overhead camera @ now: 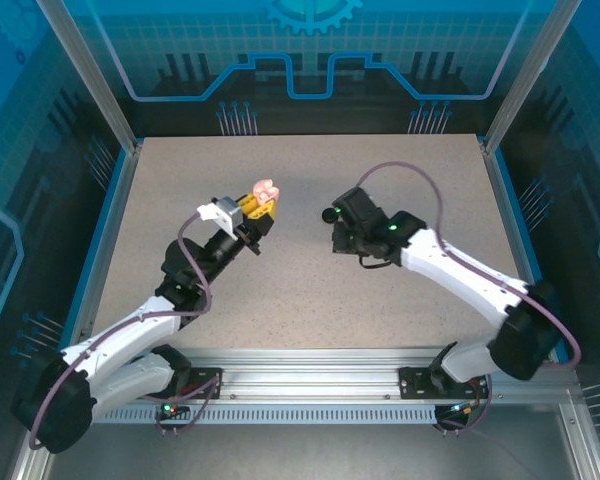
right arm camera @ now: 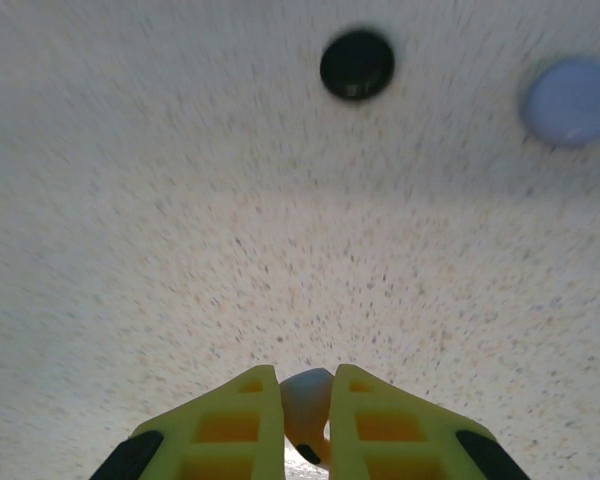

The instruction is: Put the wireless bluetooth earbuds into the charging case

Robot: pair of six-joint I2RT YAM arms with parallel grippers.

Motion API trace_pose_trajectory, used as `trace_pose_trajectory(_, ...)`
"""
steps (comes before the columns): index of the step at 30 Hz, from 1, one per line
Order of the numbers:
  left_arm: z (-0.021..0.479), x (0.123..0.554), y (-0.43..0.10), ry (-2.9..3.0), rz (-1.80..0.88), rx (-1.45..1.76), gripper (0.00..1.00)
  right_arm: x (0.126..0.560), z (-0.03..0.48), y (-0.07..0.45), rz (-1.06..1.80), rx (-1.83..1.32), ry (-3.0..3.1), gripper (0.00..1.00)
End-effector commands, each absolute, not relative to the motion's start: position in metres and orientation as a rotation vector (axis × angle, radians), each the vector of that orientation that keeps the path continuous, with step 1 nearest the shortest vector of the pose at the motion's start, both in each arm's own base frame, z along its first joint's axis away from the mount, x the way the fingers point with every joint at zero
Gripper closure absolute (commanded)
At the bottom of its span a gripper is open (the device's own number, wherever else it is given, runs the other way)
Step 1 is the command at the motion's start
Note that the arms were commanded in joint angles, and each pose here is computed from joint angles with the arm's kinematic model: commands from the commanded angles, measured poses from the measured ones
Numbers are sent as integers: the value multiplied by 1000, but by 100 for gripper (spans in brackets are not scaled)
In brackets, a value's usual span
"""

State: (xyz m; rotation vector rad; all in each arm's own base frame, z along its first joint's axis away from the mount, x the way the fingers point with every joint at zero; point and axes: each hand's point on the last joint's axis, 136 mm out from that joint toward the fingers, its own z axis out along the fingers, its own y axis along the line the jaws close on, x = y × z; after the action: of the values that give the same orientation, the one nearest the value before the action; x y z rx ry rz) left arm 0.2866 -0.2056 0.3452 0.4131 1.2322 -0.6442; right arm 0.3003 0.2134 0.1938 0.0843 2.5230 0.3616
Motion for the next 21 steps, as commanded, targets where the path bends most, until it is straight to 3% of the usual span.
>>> trace_pose_trajectory(1,368,273,-215,1139,-595,488,100,305,246,197,419,103,2398,87)
trace_pose_trajectory(12,377,266,-249,1094,-628,568,100,310,384,192,663,71,2041,87)
trace_pose_trajectory(21,369,278,-278,1101,-644,601,100,306,421,219,803,-22,1932,87)
